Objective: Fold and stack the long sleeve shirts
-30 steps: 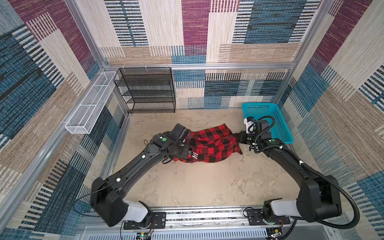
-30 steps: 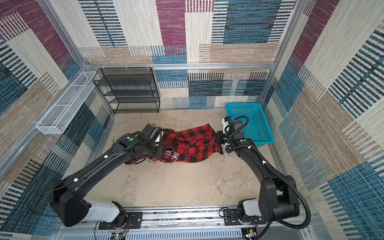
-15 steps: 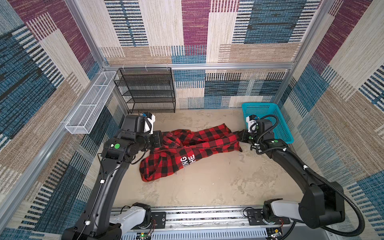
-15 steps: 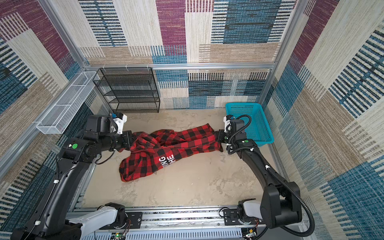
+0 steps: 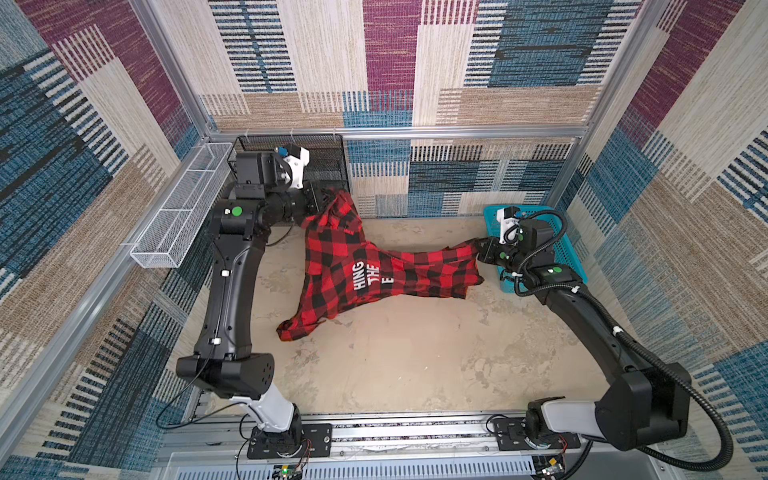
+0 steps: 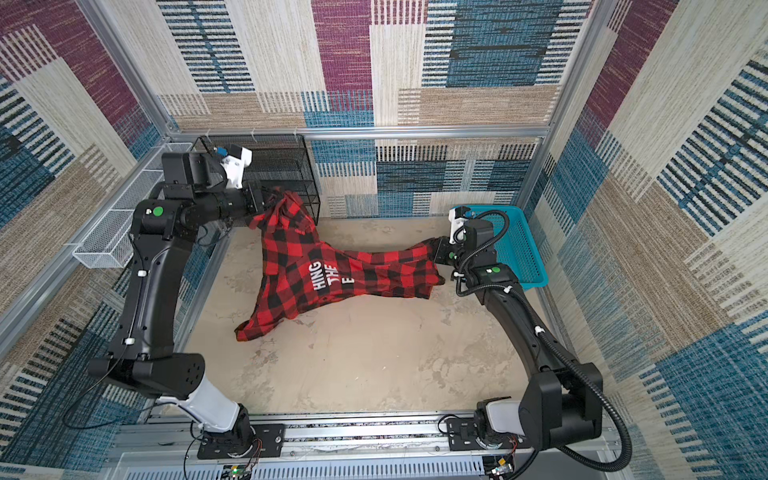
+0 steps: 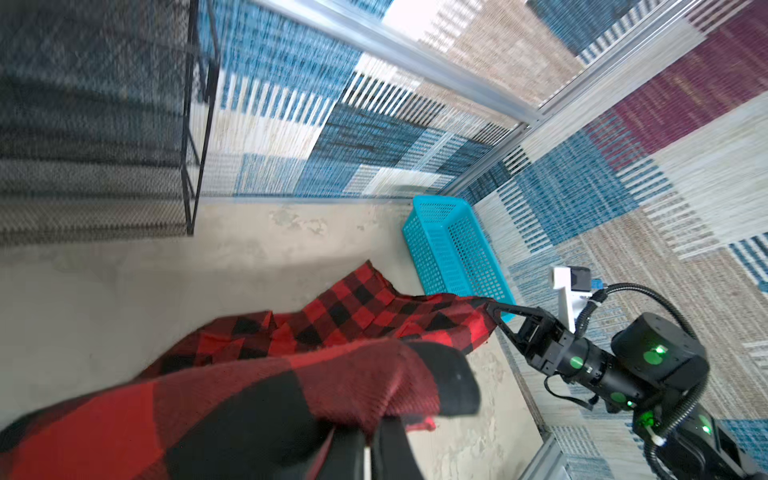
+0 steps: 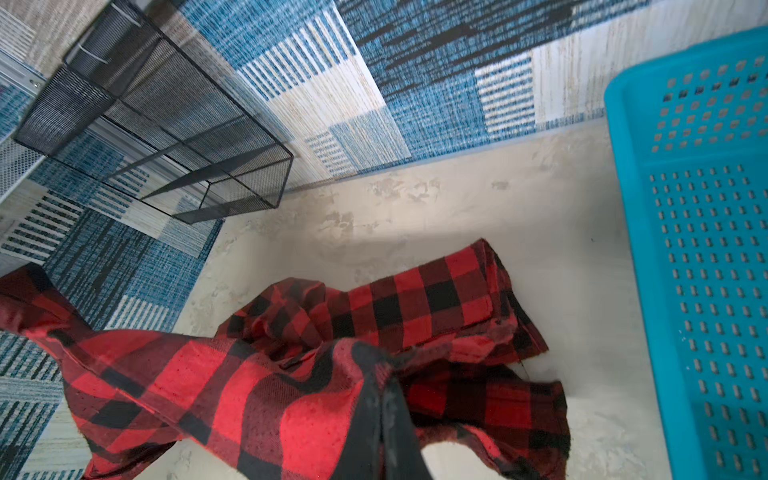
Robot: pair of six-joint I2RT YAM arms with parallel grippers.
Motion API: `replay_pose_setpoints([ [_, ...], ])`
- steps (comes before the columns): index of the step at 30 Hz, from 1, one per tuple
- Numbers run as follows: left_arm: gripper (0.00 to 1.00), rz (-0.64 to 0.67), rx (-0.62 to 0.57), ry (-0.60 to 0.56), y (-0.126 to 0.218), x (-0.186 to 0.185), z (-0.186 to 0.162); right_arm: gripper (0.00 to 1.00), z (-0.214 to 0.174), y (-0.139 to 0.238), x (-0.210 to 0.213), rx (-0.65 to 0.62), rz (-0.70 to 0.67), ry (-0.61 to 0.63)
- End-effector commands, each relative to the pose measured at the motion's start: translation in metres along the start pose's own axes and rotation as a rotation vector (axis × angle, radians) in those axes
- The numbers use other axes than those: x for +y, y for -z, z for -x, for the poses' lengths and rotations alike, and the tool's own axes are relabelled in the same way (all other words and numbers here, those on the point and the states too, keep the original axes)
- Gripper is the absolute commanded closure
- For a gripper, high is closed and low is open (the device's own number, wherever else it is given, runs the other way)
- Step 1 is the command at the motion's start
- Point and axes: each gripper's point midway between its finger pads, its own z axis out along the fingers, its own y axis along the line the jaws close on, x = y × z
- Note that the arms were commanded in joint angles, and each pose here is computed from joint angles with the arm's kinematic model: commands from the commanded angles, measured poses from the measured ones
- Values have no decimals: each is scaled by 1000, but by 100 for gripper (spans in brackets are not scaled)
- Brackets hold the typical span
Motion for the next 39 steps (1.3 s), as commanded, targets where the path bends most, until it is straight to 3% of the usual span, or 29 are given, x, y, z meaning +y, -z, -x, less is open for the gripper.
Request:
replay_pose_setpoints([
  [1, 100, -83, -15, -40, 3, -17, 23, 100, 40, -1, 14, -100, 27, 20],
  [7, 100, -152, -80, 35, -5, -4, 51, 100, 95, 4, 37, -207, 57, 83],
  [13, 100, -132, -55, 40, 18, -15, 33, 100, 102, 27, 54, -239, 102, 130],
  [19, 100, -60, 36, 103, 53, -14, -50, 100, 14, 46, 29, -85, 76, 69],
  [24, 100, 157, 77, 196, 85, 25, -155, 100, -96, 55, -6, 99, 51, -67],
  [28, 100, 160, 115, 283, 96, 31, -218, 100, -140, 67, -24, 171, -10, -146],
  [33, 100, 142, 153, 316, 103, 30, -253, 99, -153, 81, -30, 183, -46, -198],
  [39, 100, 154, 179, 298, 102, 32, -254, 93, -160, 82, -37, 203, -90, -237],
])
